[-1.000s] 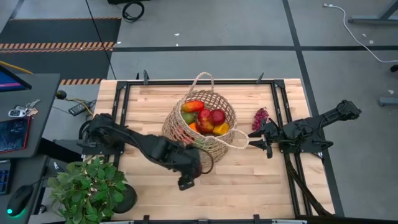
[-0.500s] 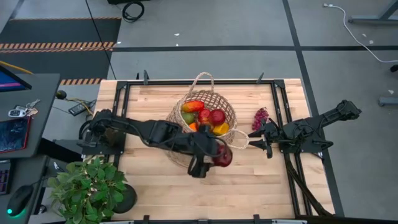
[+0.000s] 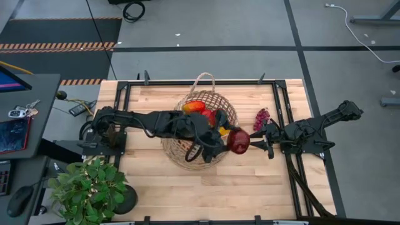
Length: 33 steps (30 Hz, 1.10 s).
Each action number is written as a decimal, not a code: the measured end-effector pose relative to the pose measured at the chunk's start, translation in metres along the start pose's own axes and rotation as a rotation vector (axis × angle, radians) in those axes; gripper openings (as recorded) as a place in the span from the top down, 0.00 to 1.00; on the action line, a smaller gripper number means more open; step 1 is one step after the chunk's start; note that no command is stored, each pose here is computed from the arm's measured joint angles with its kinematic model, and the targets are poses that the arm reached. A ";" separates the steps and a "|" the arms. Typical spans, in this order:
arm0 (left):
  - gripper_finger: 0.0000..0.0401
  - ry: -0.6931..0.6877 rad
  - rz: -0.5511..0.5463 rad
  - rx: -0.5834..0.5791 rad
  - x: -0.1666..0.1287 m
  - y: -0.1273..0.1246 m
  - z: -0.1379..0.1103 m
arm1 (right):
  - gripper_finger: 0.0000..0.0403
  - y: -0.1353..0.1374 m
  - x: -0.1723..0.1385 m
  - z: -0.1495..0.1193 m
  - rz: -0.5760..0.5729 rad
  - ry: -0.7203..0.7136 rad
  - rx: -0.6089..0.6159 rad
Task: Build produce basket
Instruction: Put the red apple into the basket
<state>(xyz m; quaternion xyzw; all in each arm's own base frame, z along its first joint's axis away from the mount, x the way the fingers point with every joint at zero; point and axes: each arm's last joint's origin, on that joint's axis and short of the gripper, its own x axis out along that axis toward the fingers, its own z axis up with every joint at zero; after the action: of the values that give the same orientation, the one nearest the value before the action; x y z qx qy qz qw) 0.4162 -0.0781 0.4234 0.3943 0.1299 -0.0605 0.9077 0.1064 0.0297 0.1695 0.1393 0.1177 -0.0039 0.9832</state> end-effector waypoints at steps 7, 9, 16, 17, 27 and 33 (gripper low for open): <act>0.17 -0.005 0.100 0.381 0.003 0.022 -0.009 | 0.59 0.000 0.000 0.000 0.000 0.000 0.000; 0.17 0.017 0.109 0.506 0.004 0.027 -0.015 | 0.59 0.000 0.000 0.000 0.000 0.000 0.000; 0.17 0.101 0.117 1.004 0.006 0.044 -0.032 | 0.59 0.000 0.000 0.000 0.000 0.000 0.000; 0.17 0.111 0.115 1.083 0.006 0.045 -0.033 | 0.59 0.000 0.000 0.000 0.000 0.000 0.000; 0.17 0.153 0.097 1.415 0.006 0.051 -0.040 | 0.59 0.000 0.000 0.000 0.000 0.001 0.000; 0.17 0.144 0.106 1.258 0.006 0.051 -0.040 | 0.59 0.000 0.000 0.000 0.000 0.000 0.000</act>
<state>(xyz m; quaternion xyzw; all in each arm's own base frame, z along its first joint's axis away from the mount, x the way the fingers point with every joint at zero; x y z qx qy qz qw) 0.4253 -0.0140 0.4314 0.8612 0.1105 -0.0536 0.4933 0.1064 0.0298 0.1695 0.1392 0.1178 -0.0038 0.9832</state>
